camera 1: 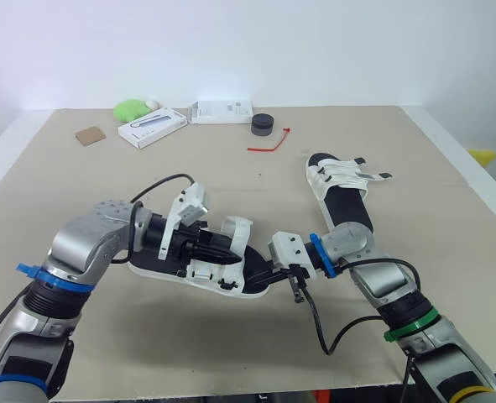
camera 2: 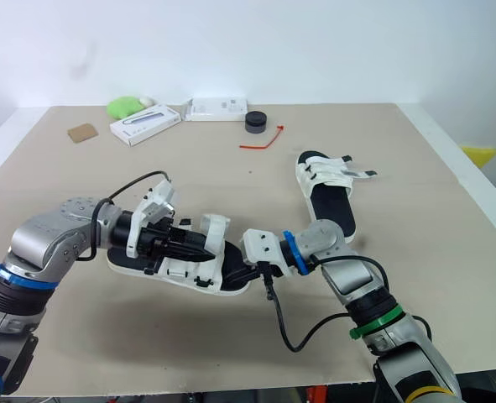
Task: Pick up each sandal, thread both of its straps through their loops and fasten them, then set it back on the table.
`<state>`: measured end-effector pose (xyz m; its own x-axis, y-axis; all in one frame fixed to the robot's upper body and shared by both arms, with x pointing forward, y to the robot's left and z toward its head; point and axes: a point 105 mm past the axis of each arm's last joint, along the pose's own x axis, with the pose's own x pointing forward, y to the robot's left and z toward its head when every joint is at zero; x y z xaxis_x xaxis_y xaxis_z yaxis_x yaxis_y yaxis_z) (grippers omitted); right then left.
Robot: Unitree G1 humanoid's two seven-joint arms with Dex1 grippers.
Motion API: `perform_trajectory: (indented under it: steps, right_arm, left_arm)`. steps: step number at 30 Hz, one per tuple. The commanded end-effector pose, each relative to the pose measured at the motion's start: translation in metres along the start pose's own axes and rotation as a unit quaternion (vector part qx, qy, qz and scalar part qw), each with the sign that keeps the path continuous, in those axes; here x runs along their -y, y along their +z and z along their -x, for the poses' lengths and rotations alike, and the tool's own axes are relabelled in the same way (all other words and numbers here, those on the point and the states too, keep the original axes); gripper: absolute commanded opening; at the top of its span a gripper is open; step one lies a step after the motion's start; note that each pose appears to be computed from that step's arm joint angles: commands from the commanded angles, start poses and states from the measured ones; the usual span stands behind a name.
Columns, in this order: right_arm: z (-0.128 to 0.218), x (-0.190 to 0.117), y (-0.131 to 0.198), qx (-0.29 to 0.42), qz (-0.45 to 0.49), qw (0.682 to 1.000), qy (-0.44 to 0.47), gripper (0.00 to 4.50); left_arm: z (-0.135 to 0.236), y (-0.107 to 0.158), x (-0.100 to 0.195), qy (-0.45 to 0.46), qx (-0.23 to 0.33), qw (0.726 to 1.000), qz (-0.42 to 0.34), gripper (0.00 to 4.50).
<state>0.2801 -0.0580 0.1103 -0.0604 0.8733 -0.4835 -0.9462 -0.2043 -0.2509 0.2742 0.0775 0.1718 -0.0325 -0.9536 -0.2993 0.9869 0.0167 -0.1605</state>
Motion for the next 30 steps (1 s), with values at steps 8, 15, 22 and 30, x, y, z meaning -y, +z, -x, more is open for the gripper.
perform_trajectory:
  steps: [8, 15, 22, 30]
  right_arm:
    - [0.003, 0.002, -0.002, -0.012, 0.002, 1.000, -0.001, 0.00]
    - [0.003, 0.001, -0.002, -0.012, 0.004, 1.000, -0.001, 0.00]
    - [0.003, 0.001, -0.002, -0.013, 0.005, 1.000, -0.001, 0.00]
    - [0.003, 0.001, -0.002, -0.013, 0.007, 1.000, 0.001, 0.00]
  left_arm:
    - [-0.003, 0.001, 0.007, -0.019, -0.012, 1.000, -0.017, 1.01]
    - [-0.003, -0.006, 0.002, -0.008, -0.030, 0.999, -0.025, 0.09]
    - [0.001, -0.010, 0.002, -0.003, -0.038, 0.999, -0.032, 0.09]
    - [-0.002, -0.015, 0.010, -0.016, -0.043, 0.998, -0.041, 0.09]
